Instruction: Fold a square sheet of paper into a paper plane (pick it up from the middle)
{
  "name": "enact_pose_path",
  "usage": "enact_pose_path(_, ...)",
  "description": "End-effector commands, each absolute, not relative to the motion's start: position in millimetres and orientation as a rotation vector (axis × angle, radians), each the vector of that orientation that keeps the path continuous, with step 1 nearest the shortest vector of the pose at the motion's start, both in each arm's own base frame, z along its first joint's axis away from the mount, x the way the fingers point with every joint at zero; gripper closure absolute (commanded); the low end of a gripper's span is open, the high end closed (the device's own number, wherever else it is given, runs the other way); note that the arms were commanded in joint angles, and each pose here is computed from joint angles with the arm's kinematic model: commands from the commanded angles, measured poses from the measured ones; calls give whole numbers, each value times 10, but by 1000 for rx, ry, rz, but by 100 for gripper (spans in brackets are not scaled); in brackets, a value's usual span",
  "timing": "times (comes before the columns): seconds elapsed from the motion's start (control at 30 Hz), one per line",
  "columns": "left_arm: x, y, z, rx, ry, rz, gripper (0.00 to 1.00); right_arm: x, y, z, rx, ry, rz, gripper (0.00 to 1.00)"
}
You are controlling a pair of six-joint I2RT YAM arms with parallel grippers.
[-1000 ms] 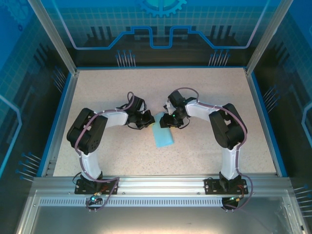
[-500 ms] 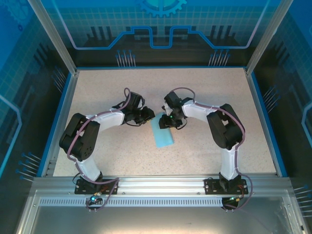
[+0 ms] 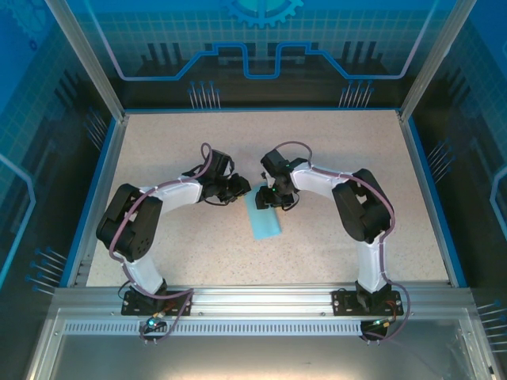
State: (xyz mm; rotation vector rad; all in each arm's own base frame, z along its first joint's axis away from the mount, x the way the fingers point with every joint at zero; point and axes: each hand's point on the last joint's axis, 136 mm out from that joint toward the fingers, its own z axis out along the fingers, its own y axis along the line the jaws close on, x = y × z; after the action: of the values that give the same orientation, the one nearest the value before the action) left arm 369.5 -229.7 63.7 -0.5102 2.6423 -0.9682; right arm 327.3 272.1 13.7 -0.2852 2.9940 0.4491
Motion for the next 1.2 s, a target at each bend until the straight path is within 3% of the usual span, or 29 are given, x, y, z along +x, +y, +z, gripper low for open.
enact_pose_path(0.0,3619,-2262,598,-516,2663,-934,79,3018,2535,-374,-298,3128,258,44)
enact_pose_path(1.17,3554,-2355,364,-521,2744,-981,87,2968,2437,-566,-264,3191,118,41)
